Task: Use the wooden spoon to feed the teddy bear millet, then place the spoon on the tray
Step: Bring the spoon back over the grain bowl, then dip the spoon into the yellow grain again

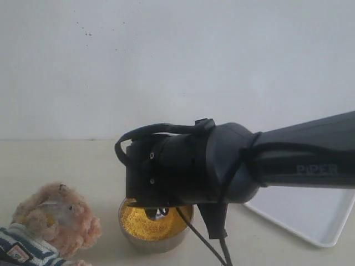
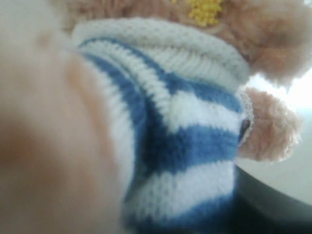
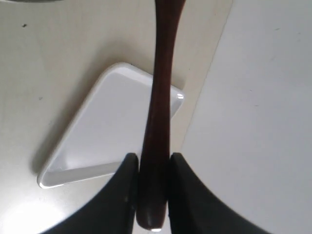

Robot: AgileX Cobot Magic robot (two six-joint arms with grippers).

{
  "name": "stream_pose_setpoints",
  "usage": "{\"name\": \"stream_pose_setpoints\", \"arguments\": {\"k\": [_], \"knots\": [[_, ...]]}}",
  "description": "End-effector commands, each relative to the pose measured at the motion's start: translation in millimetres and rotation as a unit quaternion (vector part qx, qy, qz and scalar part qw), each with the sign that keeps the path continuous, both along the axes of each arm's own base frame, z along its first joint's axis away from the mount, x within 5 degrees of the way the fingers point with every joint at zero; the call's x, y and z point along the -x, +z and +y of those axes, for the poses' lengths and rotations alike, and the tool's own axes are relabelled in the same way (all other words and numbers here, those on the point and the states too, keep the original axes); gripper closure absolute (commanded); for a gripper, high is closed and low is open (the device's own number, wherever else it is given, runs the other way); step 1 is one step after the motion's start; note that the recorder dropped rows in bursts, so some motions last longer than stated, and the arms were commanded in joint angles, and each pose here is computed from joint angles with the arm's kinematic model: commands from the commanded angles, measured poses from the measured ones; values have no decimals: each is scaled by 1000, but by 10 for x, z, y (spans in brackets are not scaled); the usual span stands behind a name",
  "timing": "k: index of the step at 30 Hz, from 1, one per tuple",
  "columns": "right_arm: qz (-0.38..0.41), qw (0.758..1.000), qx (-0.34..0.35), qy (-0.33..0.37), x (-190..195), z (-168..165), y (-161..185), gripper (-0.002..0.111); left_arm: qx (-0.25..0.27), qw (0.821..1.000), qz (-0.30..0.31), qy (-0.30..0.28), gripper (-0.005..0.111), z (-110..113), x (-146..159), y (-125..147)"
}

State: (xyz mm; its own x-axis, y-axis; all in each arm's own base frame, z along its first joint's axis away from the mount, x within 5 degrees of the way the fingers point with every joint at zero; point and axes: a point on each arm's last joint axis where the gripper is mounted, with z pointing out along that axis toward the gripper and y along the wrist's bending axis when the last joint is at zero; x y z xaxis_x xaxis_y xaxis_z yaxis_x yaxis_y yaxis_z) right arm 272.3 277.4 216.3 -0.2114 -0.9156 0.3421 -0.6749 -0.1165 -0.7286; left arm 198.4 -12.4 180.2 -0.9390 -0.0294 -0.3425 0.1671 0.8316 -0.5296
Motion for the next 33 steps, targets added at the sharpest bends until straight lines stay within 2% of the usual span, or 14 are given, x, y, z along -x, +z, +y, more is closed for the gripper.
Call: {"name": "stream_pose_setpoints", "arguments": {"k": [1,7,20,33], "knots": [[-3,1000,14,15,22,52,-46,109,7,1000,-3,2,101,-5,9,17],[10,999,32,23,59,134,-226,109,5,1000,-4,4,101,-1,5,15],[25,998,49,37,138,231,-387,109,5,1000,-4,4,101,-1,5,15],[65,998,-10,7,201,339,-330,109,5,1000,-4,4,101,-1,5,15]]}}
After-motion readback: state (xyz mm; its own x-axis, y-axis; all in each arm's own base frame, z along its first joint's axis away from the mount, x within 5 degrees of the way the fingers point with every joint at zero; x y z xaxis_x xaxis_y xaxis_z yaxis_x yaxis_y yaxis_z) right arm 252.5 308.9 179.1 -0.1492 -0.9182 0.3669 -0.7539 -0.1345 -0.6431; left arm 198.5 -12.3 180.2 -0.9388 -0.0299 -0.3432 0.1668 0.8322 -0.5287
